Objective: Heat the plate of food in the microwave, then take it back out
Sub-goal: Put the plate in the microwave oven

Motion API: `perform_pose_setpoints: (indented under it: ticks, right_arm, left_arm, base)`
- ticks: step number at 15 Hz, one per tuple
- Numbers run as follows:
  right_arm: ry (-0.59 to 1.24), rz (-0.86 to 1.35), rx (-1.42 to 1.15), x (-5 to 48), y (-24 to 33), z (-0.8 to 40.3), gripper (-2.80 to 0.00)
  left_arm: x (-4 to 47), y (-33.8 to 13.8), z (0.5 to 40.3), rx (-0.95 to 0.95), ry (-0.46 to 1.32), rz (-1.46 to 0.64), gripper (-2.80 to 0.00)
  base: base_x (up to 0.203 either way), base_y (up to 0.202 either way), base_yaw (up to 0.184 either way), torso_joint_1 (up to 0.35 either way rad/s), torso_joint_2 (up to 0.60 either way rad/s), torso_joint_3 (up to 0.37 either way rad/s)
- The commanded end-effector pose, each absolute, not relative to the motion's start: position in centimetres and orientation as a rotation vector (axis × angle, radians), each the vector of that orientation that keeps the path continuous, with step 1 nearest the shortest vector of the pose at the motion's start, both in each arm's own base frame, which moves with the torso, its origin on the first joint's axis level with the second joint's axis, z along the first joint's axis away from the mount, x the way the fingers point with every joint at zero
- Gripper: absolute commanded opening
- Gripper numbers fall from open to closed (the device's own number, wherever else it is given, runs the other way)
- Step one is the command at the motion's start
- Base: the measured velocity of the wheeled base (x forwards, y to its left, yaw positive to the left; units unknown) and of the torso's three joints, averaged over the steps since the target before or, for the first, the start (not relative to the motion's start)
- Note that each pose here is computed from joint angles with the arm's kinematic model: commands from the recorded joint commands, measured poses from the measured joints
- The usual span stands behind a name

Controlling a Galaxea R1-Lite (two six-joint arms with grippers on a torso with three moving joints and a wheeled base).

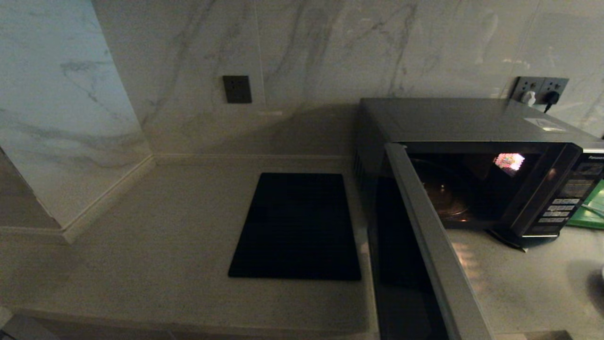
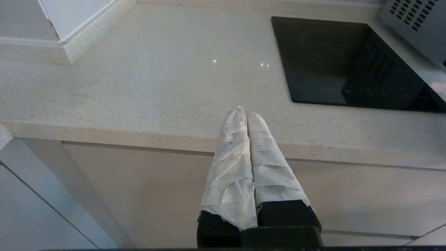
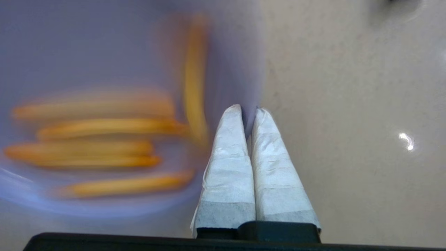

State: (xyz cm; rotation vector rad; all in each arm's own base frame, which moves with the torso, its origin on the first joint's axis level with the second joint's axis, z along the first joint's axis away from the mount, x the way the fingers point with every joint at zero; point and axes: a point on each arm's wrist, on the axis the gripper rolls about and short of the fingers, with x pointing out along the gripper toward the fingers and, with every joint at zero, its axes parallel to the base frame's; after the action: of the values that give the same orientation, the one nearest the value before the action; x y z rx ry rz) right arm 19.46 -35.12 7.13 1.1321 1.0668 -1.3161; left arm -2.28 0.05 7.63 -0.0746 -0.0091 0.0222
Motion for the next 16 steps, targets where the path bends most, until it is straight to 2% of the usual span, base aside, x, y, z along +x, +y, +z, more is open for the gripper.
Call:
perform_pose_setpoints:
  ticks: [1, 10, 16]
  right_arm:
    - [1.069, -1.316, 1.135, 19.4, -34.9, 7.5, -2.80]
    - [1.058, -1.312, 1.135, 19.3, -34.7, 8.0, -2.80]
    - [0.999, -1.297, 1.126, 19.0, -34.2, 10.2, -2.80]
  left_arm:
    - [-2.3, 0.1, 7.6, -0.075, -0.009, 0.023, -2.80]
    - [-2.3, 0.1, 7.6, -0.075, -0.010, 0.023, -2.80]
    - [-2.3, 0.1, 7.6, -0.075, -0.009, 0.023, -2.80]
  base:
    - [0.000, 0.000, 0.000, 0.000, 0.00, 0.000]
    - [0.000, 0.000, 0.000, 0.000, 0.00, 0.000]
    - [0.000, 0.000, 0.000, 0.000, 0.00, 0.000]
